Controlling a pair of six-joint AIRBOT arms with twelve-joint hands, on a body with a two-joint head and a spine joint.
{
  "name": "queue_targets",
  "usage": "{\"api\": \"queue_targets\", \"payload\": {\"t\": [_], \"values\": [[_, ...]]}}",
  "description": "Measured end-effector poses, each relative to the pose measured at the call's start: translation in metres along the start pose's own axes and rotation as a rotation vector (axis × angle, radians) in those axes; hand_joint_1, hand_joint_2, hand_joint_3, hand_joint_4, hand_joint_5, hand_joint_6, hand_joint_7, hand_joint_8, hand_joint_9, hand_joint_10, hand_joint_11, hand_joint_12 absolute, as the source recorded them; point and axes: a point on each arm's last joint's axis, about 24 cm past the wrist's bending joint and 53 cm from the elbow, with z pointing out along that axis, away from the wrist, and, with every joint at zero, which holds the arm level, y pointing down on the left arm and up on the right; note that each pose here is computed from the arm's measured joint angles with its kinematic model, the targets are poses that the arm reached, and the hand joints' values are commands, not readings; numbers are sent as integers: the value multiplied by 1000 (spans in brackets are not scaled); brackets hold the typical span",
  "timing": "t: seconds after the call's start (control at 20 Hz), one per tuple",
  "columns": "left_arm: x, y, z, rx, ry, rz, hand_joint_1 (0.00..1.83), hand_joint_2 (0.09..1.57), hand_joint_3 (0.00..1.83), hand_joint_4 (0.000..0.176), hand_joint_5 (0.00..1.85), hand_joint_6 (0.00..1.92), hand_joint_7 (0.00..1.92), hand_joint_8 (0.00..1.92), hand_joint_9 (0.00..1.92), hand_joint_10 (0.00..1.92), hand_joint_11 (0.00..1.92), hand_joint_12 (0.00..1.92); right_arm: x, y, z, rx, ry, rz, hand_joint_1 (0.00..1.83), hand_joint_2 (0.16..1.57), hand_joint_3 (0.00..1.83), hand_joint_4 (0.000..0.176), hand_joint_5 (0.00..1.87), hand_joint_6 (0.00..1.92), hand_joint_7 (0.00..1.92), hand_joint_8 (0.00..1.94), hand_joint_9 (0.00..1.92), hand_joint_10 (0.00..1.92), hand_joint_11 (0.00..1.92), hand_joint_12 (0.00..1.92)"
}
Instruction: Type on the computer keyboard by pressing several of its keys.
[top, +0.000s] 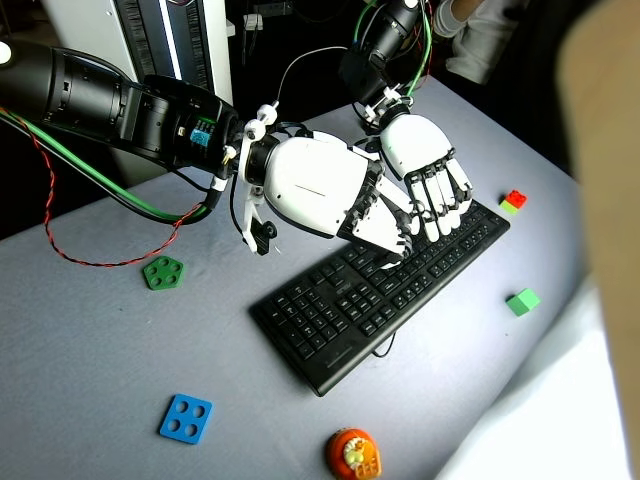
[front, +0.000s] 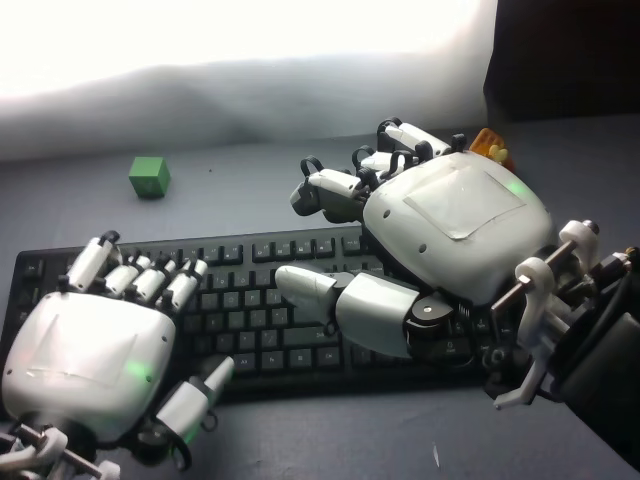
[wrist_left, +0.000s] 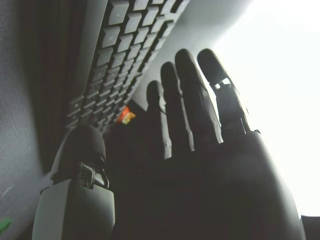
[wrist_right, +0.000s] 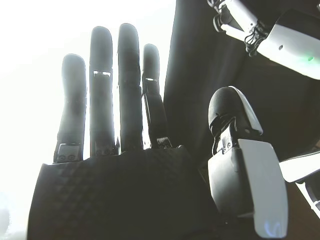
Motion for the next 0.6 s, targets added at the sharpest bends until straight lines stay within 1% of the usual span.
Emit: {"api": "queue_targets", "payload": {"t": [0.2,0.25,0.3,0.35,0.4,0.45,0.55,0.6], "values": [[6,5,7,-1,-4,14,147,1350,4,23,358,5,451,4,448,53,0,1247,-1,0,0,1,-3,3,49,1277,1,0,412,576,795,8,473,876,83,1704],[7,6,9,-1,-2,16,149,1350,3,26,352,2,448,3,448,53,0,1246,-1,0,0,2,-6,3,54,1276,0,0,422,578,801,10,480,876,91,1710],[8,7,11,-3,-3,18,150,1351,4,24,350,1,446,2,446,52,0,1245,-2,0,0,2,-7,4,57,1277,1,0,425,578,799,9,483,875,96,1711],[8,7,12,-5,-4,17,130,1354,5,26,341,0,428,1,439,50,0,1237,-2,0,0,1,-8,4,36,1280,2,0,412,571,797,8,483,873,88,1708],[6,7,14,-4,-9,17,127,1356,5,28,337,0,419,0,432,47,0,1233,-2,0,0,2,-8,5,55,1276,0,0,432,561,806,11,505,852,115,1694],[4,5,15,3,-20,19,177,1346,0,27,329,2,419,0,432,46,0,1224,-2,0,0,2,-7,6,53,1276,0,0,435,556,807,10,506,844,115,1693],[7,4,16,9,-16,18,447,1272,0,30,302,8,409,5,439,50,0,1202,-2,-1,0,2,-8,6,48,1278,1,0,430,549,799,6,502,837,106,1693],[7,4,17,13,-17,23,635,1192,0,42,253,12,365,10,427,45,0,1183,-2,-1,0,2,-7,6,51,1278,1,0,417,545,795,4,500,836,96,1695]]}}
